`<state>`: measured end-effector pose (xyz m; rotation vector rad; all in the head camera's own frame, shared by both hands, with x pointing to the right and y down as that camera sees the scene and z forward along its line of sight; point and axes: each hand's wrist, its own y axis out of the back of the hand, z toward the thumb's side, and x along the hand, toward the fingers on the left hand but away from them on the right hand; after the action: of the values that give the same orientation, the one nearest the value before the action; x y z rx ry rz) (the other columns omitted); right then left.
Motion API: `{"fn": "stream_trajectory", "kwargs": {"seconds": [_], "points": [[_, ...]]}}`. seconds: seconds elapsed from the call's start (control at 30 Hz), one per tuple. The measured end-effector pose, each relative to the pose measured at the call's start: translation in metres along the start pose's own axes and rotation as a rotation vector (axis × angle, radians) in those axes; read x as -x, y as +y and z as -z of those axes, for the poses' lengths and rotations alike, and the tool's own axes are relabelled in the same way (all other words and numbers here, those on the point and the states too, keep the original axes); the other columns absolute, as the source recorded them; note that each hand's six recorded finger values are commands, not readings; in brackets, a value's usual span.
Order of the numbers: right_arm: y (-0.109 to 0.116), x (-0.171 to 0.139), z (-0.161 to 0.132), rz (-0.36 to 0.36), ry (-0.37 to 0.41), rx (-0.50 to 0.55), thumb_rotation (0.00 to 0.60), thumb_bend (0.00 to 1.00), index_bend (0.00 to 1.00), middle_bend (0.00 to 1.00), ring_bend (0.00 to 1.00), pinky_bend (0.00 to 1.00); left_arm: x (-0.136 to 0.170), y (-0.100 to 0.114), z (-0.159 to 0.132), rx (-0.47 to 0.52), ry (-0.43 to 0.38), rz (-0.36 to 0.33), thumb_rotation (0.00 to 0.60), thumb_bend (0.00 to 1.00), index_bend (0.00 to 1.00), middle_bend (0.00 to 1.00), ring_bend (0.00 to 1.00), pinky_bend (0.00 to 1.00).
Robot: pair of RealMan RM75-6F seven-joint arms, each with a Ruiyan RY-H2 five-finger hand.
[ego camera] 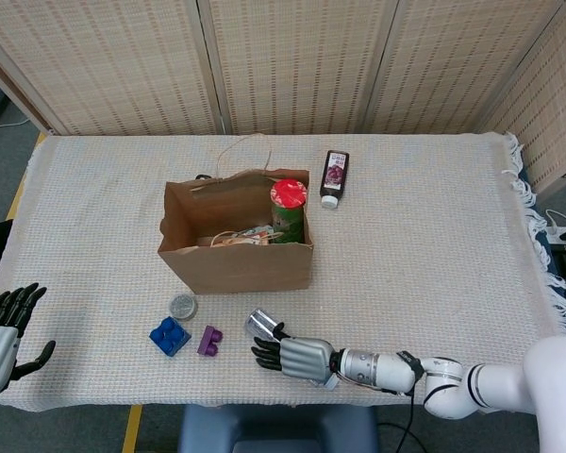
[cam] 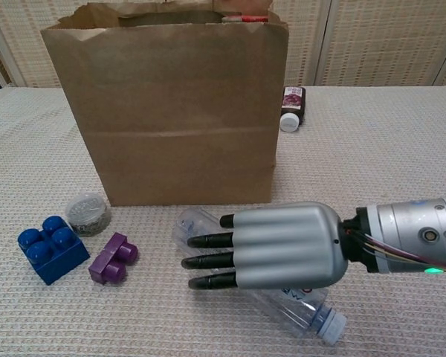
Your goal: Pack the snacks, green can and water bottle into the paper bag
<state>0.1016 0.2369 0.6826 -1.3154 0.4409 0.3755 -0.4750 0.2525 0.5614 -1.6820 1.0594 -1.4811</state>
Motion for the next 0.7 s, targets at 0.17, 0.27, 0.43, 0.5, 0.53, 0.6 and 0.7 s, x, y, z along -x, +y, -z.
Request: {"fn": "stream_trajectory", "kwargs": {"seconds": [0.17,0.27,0.43,0.5,0.53,0.6,0.7], "points": [[0.004,0.0,-0.002,0.013,-0.002,0.001,0.6,0.15,0.26,0.29,0.19,0.58,0.0,0.0,0.0,0.007,-0.001,0.0,0.6,0.35,0.04,0.0,0.0,0.0],[0.004,-0.002,-0.003,0.02,-0.004,-0.002,0.6,0.26,0.45,0.4,0.31,0.7,0.0,0.0,0.0,0.005,-0.002,0.0,0.6,0.35,0.04,0.0,0.0,0.0],[0.007,-0.007,-0.001,0.043,-0.018,-0.004,0.6,0.38,0.71,0.55,0.48,0.8,0.0,0.0,0.0,0.005,-0.001,0.0,0.6,0.35,0.04,0.0,0.0,0.0],[0.007,-0.011,0.002,0.052,-0.029,-0.006,0.6,0.4,0.72,0.55,0.48,0.81,0.0,0.0,0.0,0.004,-0.002,0.0,0.6,0.35,0.04,0.0,0.0,0.0],[0.007,-0.013,0.004,0.055,-0.036,-0.009,0.6,0.4,0.72,0.55,0.48,0.81,0.0,0.0,0.0,0.004,-0.001,0.0,0.6,0.35,0.04,0.0,0.0,0.0],[0.008,-0.02,0.009,0.063,-0.057,-0.013,0.6,0.4,0.72,0.55,0.48,0.81,0.0,0.0,0.0,0.004,-0.001,0.0,0.6,0.35,0.04,0.0,0.0,0.0],[0.015,-0.032,0.018,0.092,-0.098,0.0,0.6,0.4,0.72,0.55,0.48,0.81,0.0,0.0,0.0,0.003,-0.001,0.0,0.6,0.35,0.04,0.0,0.0,0.0]]}}
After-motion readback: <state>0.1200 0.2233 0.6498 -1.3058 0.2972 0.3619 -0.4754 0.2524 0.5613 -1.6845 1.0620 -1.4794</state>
